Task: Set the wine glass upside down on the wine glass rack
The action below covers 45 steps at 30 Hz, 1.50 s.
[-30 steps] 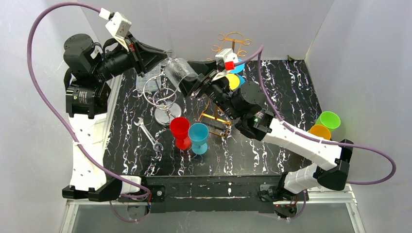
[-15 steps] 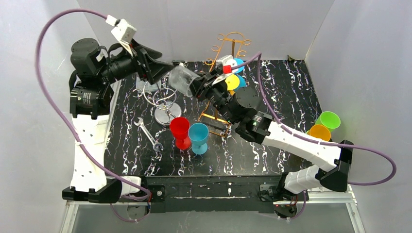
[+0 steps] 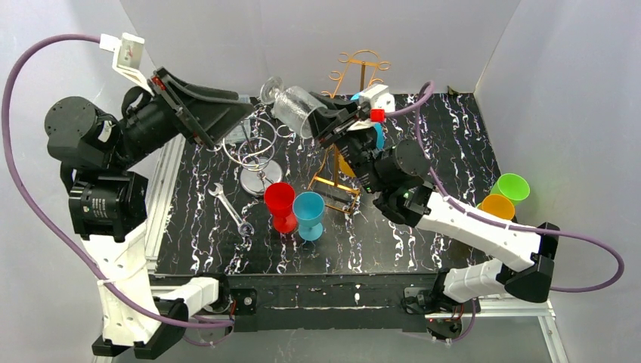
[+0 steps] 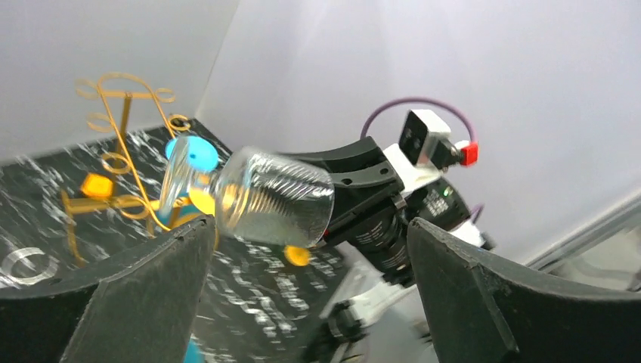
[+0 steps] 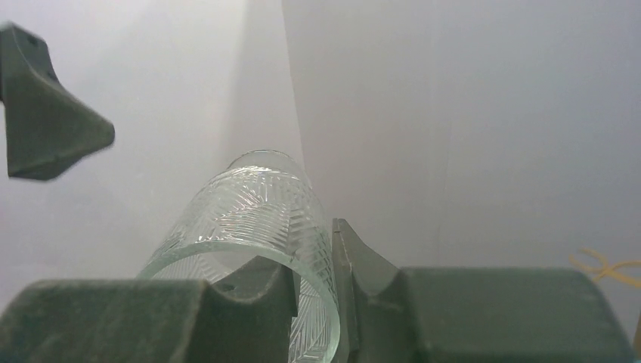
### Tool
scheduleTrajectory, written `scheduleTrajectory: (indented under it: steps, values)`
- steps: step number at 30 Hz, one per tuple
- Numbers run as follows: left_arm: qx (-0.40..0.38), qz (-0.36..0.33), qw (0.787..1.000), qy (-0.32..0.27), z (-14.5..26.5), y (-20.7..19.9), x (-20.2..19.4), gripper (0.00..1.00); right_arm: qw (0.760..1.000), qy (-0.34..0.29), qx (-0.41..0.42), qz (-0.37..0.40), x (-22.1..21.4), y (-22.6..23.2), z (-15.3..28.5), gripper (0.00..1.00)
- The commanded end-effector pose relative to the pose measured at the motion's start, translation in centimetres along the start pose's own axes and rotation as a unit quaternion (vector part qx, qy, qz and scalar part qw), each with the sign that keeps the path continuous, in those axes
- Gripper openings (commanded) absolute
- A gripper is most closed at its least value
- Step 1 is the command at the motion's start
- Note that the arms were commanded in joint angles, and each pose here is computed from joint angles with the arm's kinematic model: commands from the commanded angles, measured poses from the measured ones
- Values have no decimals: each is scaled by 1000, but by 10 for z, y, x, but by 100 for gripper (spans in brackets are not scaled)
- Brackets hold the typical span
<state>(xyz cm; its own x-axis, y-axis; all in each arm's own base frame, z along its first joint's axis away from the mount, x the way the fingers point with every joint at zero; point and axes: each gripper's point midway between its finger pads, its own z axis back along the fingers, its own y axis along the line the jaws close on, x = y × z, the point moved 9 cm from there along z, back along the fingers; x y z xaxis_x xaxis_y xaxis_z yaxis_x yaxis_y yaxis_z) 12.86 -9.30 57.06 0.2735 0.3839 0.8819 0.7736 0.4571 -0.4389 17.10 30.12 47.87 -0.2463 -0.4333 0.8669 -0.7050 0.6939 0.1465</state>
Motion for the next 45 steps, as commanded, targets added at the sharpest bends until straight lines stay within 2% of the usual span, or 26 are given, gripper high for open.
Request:
scheduleTrajectory:
  steps: [1, 7, 13, 20, 27, 33, 35, 39, 41, 45]
  values:
    - [55, 213, 975, -13, -3, 5, 9, 98, 985, -171, -13, -1, 93, -4, -12, 1]
    - [90, 302, 949, -22, -6, 12, 11, 98, 978, -206, 6, 17, 106, 5, -28, 1]
    - [89, 352, 931, -36, -14, 18, 20, 98, 978, -205, 27, -4, 86, 25, -42, 1]
    - [57, 351, 934, -40, -20, 18, 28, 98, 980, -194, 44, -10, 63, 54, -52, 1]
    - [48, 330, 941, -52, -22, 22, 28, 98, 984, -171, 54, 16, 41, 77, -50, 1]
    - [34, 295, 952, -67, -15, 11, 38, 98, 978, -160, 34, 130, 14, 110, -42, 1]
    - [23, 277, 958, -71, -12, 3, 41, 98, 973, -162, 10, 162, 8, 109, -42, 1]
    - [10, 251, 965, -73, -4, -10, 40, 96, 969, -173, -43, 174, 15, 94, -39, 1]
    - [7, 237, 969, -74, 0, -15, 37, 98, 967, -173, -47, 179, 21, 88, -39, 1]
    - [-3, 221, 973, -72, 4, -22, 36, 97, 961, -180, -59, 199, 30, 80, -36, 1]
